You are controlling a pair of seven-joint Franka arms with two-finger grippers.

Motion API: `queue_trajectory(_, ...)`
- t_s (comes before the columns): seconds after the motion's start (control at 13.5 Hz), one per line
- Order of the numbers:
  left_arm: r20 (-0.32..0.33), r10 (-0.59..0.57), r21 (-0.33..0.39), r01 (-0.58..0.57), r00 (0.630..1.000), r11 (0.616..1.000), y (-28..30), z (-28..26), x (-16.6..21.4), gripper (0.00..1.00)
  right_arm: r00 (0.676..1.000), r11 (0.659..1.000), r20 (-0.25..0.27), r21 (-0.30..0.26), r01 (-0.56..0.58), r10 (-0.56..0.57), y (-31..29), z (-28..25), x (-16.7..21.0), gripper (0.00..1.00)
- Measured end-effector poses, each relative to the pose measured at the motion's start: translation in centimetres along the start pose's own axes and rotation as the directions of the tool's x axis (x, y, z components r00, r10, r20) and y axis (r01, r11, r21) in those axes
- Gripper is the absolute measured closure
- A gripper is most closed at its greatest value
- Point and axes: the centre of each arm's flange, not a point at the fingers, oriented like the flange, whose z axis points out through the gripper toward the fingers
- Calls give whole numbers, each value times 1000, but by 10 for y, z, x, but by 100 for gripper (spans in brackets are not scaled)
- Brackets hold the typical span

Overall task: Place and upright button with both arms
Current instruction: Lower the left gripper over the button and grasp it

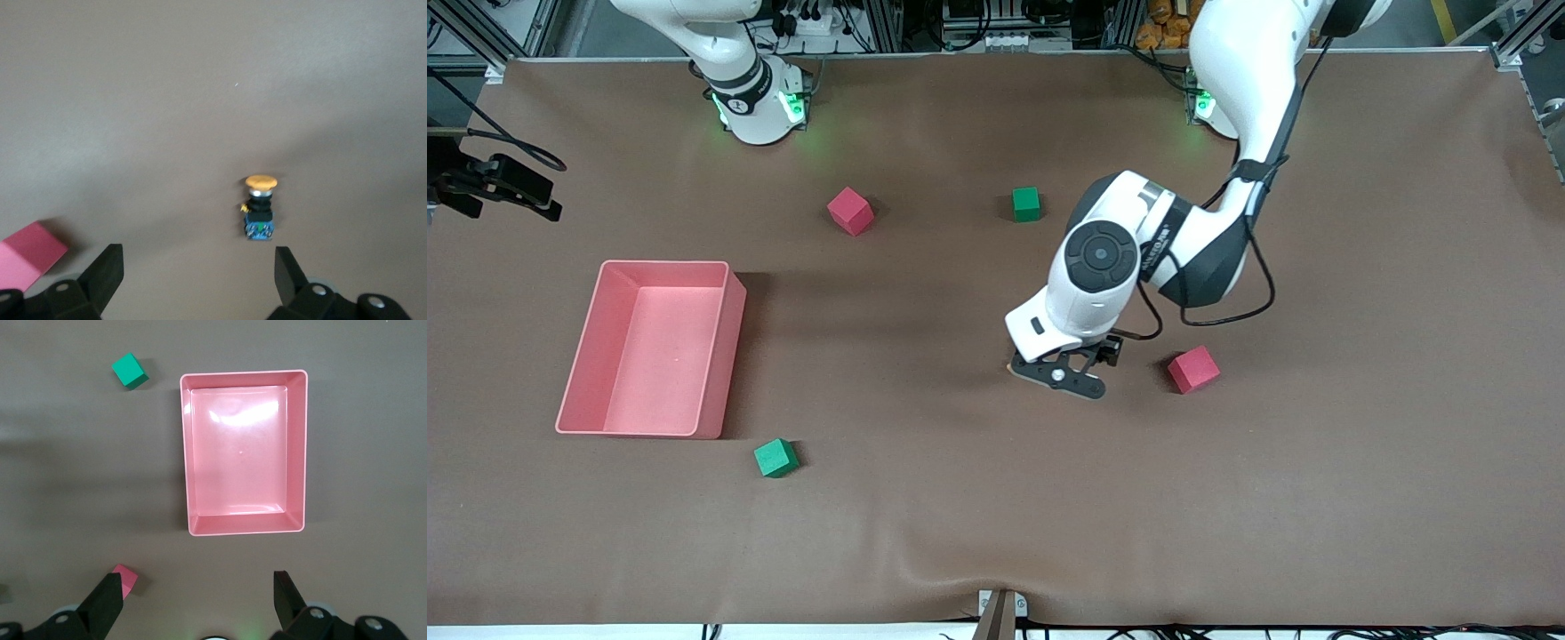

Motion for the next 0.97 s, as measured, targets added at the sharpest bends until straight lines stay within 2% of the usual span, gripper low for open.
queue_trajectory(0.45, 6, -17, 7, 17, 1000, 1000, 18, 47, 1, 0, 1000, 1000, 5, 2, -6, 6, 7, 2, 1, 0)
queue_trajectory(0.82, -18, -46, 2, 46, 999, 999, 53, 101, -4, 0, 1000, 1000, 11, 3, -16, 16, 11, 3, 8, 0)
queue_trajectory(0.97, -26, -45, 0, 45, 999, 999, 63, 114, -7, 0, 999, 1000, 34, 3, -25, 25, 12, 1, 12, 0)
